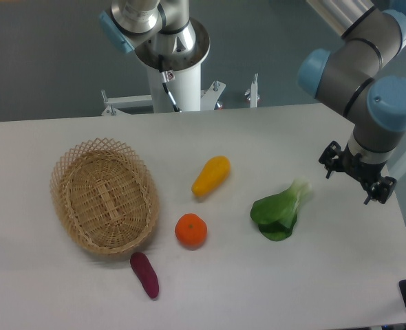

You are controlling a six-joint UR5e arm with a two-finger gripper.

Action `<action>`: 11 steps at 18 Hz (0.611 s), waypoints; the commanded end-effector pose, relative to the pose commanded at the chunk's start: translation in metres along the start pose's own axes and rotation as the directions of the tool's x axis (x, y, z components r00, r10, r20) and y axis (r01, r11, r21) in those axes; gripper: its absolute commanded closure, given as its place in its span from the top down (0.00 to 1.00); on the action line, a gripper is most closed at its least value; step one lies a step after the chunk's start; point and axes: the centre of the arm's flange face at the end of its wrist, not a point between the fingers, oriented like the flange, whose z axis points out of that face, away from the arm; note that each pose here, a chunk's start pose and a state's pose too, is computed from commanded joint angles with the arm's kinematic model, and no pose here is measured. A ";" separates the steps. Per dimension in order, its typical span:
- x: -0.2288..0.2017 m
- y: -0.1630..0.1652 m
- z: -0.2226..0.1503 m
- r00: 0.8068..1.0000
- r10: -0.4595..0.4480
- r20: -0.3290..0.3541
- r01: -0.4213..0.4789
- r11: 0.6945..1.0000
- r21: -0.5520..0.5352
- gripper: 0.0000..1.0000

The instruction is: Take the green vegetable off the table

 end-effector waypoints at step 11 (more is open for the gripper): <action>0.035 -0.012 0.024 0.996 -0.041 -0.076 0.044 0.999 0.032 1.00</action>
